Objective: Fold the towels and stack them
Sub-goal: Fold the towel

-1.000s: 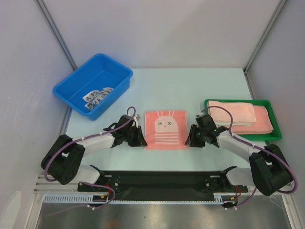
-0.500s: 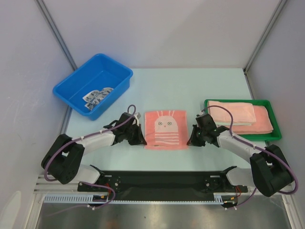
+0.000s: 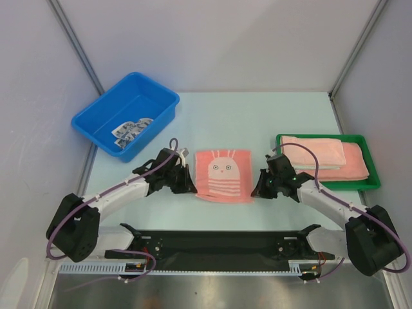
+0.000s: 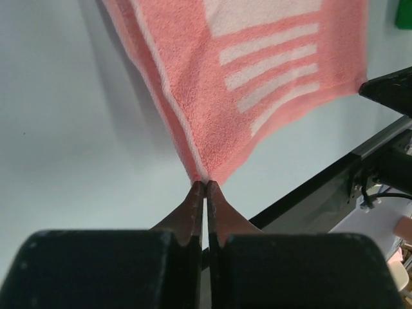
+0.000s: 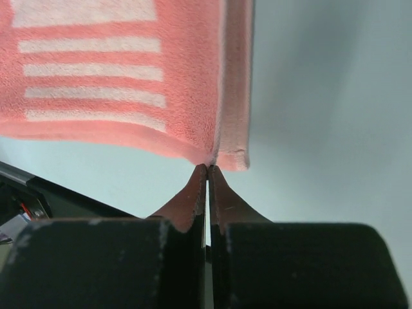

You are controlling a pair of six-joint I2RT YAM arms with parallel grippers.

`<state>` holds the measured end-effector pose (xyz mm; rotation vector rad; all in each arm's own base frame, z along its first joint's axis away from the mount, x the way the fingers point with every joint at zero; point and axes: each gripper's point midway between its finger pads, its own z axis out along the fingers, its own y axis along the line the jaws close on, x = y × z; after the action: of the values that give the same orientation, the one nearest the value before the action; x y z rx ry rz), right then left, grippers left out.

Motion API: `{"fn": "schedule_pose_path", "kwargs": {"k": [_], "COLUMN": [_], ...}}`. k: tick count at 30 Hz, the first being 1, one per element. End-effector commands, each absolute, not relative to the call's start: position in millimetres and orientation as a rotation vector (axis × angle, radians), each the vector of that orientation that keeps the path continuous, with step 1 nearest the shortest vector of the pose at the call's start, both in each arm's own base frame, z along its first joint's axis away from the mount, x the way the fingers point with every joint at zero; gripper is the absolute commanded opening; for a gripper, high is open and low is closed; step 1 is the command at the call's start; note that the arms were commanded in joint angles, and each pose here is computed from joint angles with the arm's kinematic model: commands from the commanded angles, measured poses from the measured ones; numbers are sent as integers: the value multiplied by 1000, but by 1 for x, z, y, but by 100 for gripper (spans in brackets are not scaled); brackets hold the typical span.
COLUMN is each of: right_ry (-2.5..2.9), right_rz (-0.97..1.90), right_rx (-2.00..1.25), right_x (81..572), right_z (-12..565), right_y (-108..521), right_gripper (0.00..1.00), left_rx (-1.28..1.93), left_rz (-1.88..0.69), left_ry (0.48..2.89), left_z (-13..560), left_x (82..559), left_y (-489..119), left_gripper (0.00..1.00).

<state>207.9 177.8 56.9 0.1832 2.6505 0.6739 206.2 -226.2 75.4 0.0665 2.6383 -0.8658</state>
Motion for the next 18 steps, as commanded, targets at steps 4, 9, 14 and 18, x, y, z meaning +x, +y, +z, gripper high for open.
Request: {"fn": "schedule_pose_path", "kwargs": {"k": [4,9,14,18], "right_ry": [2681,2671,2670,2673], "right_rz": [749,753,766,770], "right_rx": [167,161,164,155], "right_x": [192,192,193,192], "right_z": [43,45,44,44], "right_y": [185,186,189,190], "right_gripper": [0,0,0,0], "left_rx": [77,73,53,40], "left_rz": [-850,-829,-860,-822], "left_ry": [2701,2684,2650,2680], "left_z": [53,56,54,38], "left_x": [189,193,201,203], "left_y": [-219,-218,-224,-223], "left_gripper": [24,37,37,35]}}
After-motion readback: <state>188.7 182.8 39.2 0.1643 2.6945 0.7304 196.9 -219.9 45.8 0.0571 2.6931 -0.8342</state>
